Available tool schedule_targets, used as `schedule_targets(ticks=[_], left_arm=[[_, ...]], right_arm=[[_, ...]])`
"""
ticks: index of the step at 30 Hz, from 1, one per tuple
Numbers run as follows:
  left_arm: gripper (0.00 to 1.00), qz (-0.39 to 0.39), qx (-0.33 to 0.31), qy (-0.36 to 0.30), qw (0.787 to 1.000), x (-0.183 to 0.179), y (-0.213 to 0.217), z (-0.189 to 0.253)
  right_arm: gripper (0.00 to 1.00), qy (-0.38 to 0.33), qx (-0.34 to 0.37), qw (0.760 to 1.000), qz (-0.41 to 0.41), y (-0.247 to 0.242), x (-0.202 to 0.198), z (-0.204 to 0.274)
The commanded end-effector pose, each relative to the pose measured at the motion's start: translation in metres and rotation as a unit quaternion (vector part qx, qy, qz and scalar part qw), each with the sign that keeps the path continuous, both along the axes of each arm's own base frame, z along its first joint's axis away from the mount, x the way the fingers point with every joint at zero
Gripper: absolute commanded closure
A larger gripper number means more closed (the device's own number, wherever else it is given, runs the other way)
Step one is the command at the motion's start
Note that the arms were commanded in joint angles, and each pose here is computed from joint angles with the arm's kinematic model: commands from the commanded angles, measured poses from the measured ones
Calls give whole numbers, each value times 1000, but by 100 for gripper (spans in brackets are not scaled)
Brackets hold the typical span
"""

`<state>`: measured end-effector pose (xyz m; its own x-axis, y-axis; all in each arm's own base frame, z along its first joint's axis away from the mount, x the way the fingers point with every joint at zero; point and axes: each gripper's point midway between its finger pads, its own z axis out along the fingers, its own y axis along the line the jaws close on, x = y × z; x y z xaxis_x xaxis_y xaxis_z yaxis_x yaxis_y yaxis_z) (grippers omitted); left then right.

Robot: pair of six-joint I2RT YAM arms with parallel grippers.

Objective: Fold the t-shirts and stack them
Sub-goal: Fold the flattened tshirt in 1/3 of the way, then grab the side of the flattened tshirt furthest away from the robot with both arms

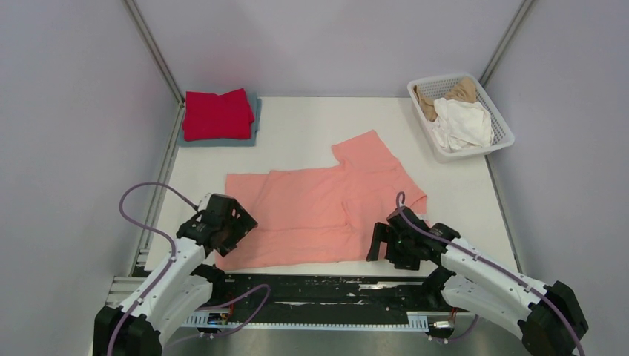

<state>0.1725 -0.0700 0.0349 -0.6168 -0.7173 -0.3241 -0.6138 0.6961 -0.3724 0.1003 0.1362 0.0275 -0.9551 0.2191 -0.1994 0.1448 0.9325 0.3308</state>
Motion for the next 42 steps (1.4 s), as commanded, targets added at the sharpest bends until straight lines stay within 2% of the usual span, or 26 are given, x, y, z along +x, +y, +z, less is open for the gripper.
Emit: schedule_targets(ticks=[1, 4, 10, 13, 15, 18, 22, 26, 29, 33, 36, 42], left_arm=[[0, -4, 42, -44, 998, 21, 11, 31], [0, 3, 60, -82, 995, 38, 16, 56], [0, 24, 89, -149, 984, 75, 27, 95], [0, 38, 91, -163, 982, 98, 38, 113], [0, 55, 99, -164, 980, 115, 50, 114], [0, 61, 94, -130, 985, 140, 62, 96], [0, 71, 95, -97, 988, 178, 78, 80], [0, 70, 80, -82, 991, 214, 90, 69], [0, 64, 77, -49, 994, 227, 96, 45], [0, 53, 79, -10, 995, 235, 100, 28], [0, 52, 72, 11, 996, 230, 97, 18], [0, 57, 67, 47, 995, 209, 95, -2]], right_arm=[[0, -11, -8, 1000, 20, 11, -4, 9], [0, -97, -11, 994, 42, 19, 25, 46], [0, -240, -46, 970, 18, 20, 94, 94], [0, -314, -50, 948, -31, 22, 146, 126], [0, -351, -23, 934, -56, 25, 187, 150], [0, -351, -2, 934, -62, 18, 246, 165], [0, -369, -104, 922, -58, 1, 329, 168], [0, -346, -117, 930, -46, 0, 402, 138], [0, -329, -102, 938, -41, 2, 446, 112], [0, -317, -106, 942, -37, 1, 492, 74], [0, -324, -97, 941, -29, 8, 517, 68], [0, -307, -98, 947, -13, 16, 535, 28]])
